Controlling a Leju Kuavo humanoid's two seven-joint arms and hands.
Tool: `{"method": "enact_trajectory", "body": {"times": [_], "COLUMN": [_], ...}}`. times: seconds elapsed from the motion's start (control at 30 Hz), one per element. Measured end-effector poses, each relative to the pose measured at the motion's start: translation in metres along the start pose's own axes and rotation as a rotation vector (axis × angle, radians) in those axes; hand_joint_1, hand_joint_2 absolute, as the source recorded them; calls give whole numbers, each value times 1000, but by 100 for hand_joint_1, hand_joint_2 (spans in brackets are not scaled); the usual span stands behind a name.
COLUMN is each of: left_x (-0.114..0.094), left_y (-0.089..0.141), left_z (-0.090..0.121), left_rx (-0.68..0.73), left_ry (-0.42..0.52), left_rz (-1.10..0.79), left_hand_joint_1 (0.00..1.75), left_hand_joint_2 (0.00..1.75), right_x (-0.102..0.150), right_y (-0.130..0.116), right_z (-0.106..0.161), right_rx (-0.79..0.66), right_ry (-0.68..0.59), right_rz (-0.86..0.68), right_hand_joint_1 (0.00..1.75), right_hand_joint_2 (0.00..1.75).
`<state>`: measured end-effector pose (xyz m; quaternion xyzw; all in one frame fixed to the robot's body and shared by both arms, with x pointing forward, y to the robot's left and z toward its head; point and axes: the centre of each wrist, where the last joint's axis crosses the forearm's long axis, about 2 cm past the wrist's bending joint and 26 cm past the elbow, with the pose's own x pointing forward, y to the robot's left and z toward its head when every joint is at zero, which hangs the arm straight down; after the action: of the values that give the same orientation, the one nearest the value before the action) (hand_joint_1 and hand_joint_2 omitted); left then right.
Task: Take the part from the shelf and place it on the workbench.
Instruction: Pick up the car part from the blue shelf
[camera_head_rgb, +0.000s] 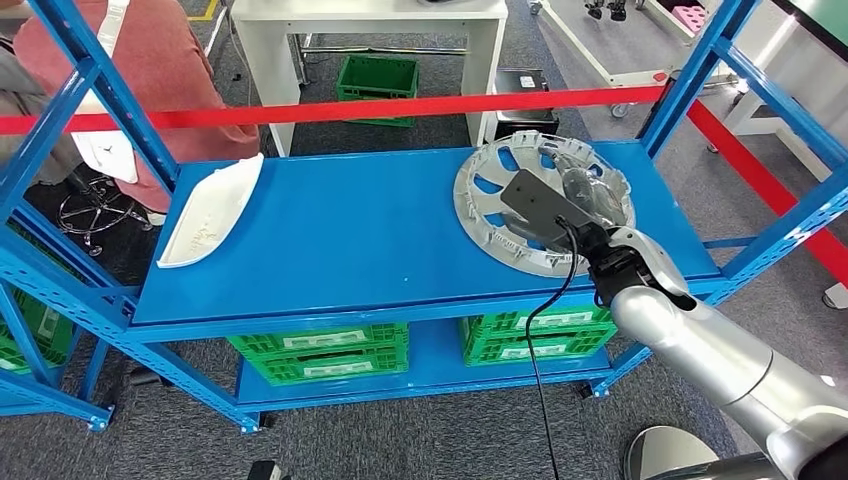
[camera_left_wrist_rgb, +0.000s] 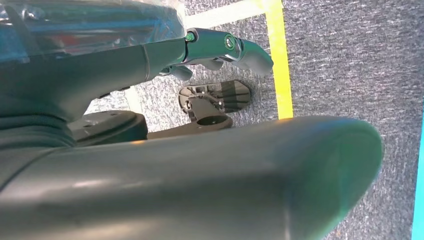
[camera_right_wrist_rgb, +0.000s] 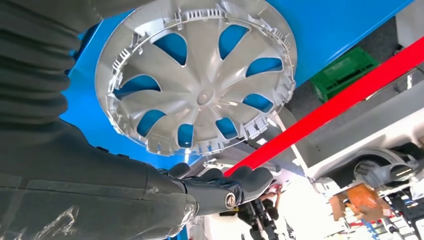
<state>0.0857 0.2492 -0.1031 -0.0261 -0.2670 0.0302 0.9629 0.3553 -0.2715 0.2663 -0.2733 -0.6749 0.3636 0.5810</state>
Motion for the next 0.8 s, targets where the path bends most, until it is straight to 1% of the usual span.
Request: {"method": "enact_trajectory", "body": {"times": [0.23,0.5,0.67,0.8], "left_x": [0,0,0,-1], "left_y": [0,1,1,1], "left_z": [0,0,0,0], "left_rx": [1,1,2,7], "left_ry": [1,2,1,3], "left_rz": [8,13,16,24], "left_hand_joint_1": [0,0,0,0], "left_hand_joint_2": [0,0,0,0], "right_x": [2,3,-5,-19], "right_y": [0,-1,0,1], "right_z": [-1,-4,-2,3], "right_rx": [17,108,146,165], "right_ry": [28,95,129,174], "right_rz": [44,93,114,125], "right_hand_joint_1": [0,0,0,0], "right_hand_joint_2": [175,175,175,175]}}
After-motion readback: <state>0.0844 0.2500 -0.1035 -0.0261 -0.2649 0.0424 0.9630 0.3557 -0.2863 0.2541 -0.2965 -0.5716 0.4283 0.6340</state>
